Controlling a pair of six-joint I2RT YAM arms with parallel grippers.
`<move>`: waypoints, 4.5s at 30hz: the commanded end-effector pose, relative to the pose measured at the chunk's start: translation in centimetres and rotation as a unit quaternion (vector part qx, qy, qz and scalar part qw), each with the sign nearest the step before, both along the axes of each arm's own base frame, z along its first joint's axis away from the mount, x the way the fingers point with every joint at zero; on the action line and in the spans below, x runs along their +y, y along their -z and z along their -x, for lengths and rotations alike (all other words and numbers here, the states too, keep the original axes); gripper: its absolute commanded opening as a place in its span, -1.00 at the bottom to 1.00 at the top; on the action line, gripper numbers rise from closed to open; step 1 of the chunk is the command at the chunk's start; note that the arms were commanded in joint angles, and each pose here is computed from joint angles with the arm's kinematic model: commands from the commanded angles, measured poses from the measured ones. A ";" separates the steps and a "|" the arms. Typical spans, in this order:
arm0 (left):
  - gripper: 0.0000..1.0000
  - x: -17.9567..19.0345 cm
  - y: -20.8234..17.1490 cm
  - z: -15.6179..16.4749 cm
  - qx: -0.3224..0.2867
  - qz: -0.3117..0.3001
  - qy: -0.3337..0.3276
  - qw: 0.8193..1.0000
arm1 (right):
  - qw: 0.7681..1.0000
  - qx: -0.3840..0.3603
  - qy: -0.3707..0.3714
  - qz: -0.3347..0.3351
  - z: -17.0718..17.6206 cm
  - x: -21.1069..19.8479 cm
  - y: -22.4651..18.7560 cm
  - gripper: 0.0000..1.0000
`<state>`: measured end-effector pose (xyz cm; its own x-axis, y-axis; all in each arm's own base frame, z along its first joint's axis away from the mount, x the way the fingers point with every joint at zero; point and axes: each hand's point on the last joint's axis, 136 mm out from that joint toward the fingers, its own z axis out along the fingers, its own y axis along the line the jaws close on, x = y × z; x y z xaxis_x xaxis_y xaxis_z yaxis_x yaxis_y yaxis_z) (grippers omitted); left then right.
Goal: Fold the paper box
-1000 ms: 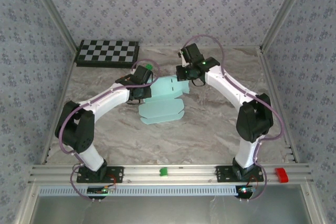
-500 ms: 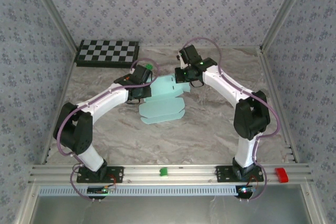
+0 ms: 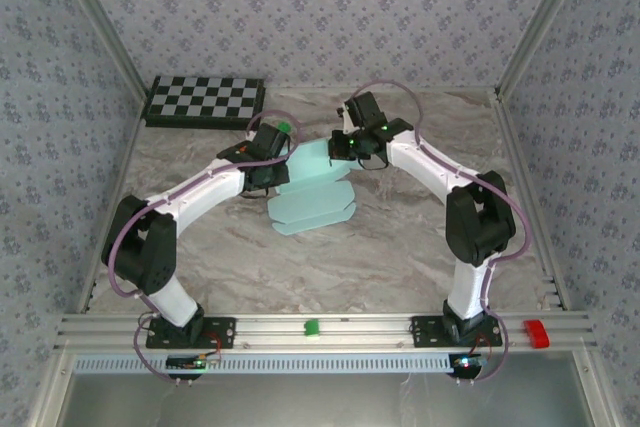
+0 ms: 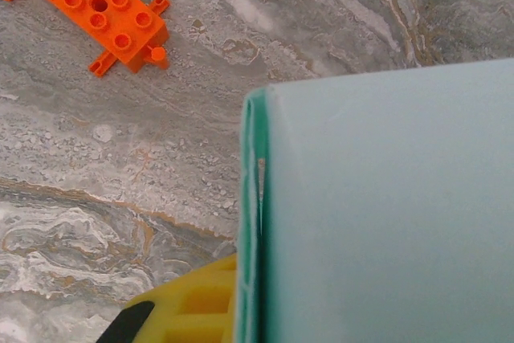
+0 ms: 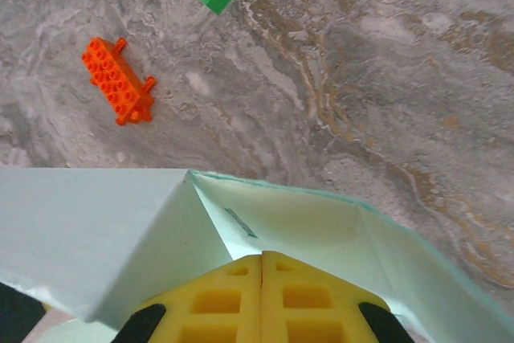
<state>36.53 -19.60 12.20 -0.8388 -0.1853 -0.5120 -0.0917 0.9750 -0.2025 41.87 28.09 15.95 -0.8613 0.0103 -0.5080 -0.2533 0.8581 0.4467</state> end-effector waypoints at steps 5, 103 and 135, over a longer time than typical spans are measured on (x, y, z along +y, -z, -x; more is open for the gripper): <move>-1.00 -1.6 -1.5 -0.6 -0.013 0.048 -0.002 0.999 | 0.997 0.000 0.004 -0.080 -0.1 1.5 -1.9 -0.95; -1.00 -0.8 -1.7 -0.5 -0.033 0.026 0.012 0.999 | 0.996 -0.082 -0.046 -0.006 2.3 -1.7 -6.0 -0.79; -1.00 -1.6 -4.3 -2.8 -0.085 0.029 0.067 0.994 | 0.973 -0.205 -0.102 -0.028 -1.3 -9.4 -4.8 -0.11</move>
